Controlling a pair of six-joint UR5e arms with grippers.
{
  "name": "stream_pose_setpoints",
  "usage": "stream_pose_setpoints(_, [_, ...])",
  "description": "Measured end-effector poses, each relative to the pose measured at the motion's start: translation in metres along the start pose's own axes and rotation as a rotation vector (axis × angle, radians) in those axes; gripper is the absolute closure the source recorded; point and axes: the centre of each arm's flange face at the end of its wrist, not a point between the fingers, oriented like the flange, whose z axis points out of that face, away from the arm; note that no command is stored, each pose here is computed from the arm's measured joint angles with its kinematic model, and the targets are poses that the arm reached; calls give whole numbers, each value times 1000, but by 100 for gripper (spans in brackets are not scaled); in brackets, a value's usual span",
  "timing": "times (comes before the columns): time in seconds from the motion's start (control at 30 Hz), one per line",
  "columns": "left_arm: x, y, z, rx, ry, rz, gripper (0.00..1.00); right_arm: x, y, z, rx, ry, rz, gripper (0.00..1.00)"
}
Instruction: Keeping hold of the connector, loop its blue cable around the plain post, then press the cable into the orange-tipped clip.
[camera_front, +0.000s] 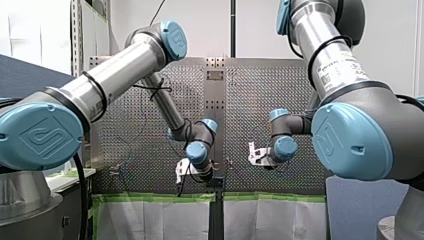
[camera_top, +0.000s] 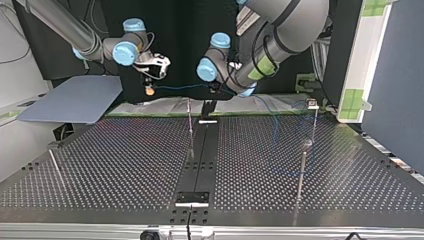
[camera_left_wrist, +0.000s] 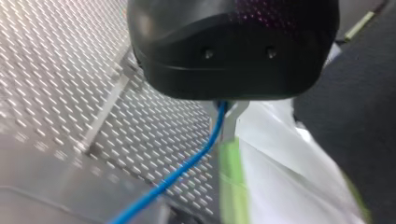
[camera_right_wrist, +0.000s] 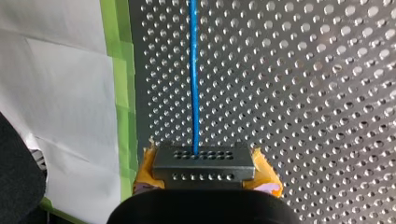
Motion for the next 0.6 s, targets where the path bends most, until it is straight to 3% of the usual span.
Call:
stream_pose_setpoints(0.2, [-7,-13,-4,19,-59,-30,99,4,10,4,-15,6,8,100])
stream_pose_setpoints(0.5, [-12,-23,1,53,-133,-74,99,6,19,11,-15,15,19,100])
stream_pose_setpoints(0.6, [-14,-25,3,66,-156,-89,99,-1,20,16,-10,3,21,100])
